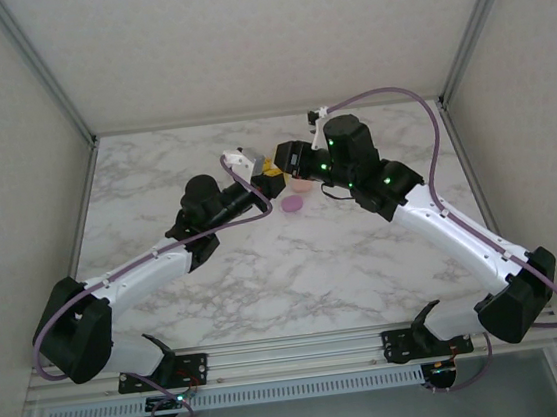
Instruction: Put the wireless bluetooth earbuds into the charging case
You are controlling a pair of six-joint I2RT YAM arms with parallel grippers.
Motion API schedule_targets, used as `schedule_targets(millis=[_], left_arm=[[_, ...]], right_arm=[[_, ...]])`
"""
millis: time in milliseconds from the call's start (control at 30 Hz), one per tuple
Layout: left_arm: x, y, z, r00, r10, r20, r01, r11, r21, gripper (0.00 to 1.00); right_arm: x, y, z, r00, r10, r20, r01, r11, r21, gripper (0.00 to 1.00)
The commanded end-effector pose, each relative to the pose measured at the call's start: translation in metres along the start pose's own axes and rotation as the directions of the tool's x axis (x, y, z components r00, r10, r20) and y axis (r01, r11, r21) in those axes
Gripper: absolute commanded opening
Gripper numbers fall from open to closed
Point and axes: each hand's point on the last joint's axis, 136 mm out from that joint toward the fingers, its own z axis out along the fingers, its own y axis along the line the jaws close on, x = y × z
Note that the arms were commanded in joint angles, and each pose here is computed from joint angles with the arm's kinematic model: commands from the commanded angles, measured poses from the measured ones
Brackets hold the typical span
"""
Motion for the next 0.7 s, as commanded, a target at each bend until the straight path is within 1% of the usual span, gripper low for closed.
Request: schedule_targets(millis=[0, 133, 367, 500, 667], left_arm=[[-0.049, -0.009, -0.005, 0.991, 0.029, 0.130, -0.031, 0.999, 0.011, 0.06], [-0.049, -0.011, -0.005, 0.991, 0.030, 0.130, -0.033, 0.999, 0.016, 0.07], [-0.046, -0.011, -0.005, 0.992, 0.032, 0.121, -0.034, 0.999, 0.019, 0.07], [-0.044, -0.010, -0.006, 0.993, 0.039, 0.109, -0.041, 0.999, 0.012, 0.07], [-0.036, -0.010, -0.009, 0.995, 0.062, 0.078, -0.062, 0.998, 0.006, 0.06]], right_arm=[[0.001, 0.002, -0.007, 1.000, -0.024, -0.007, 0.024, 1.000, 0.020, 0.32], [0.000, 0.002, -0.006, 1.000, -0.023, -0.006, 0.023, 0.999, 0.023, 0.33], [-0.005, 0.009, -0.010, 0.999, -0.038, 0.004, 0.038, 0.999, 0.009, 0.37], [-0.017, 0.022, -0.021, 0.997, -0.077, 0.030, 0.077, 0.997, -0.017, 0.43], [-0.031, 0.035, -0.041, 0.986, -0.148, 0.078, 0.150, 0.988, -0.030, 0.46]])
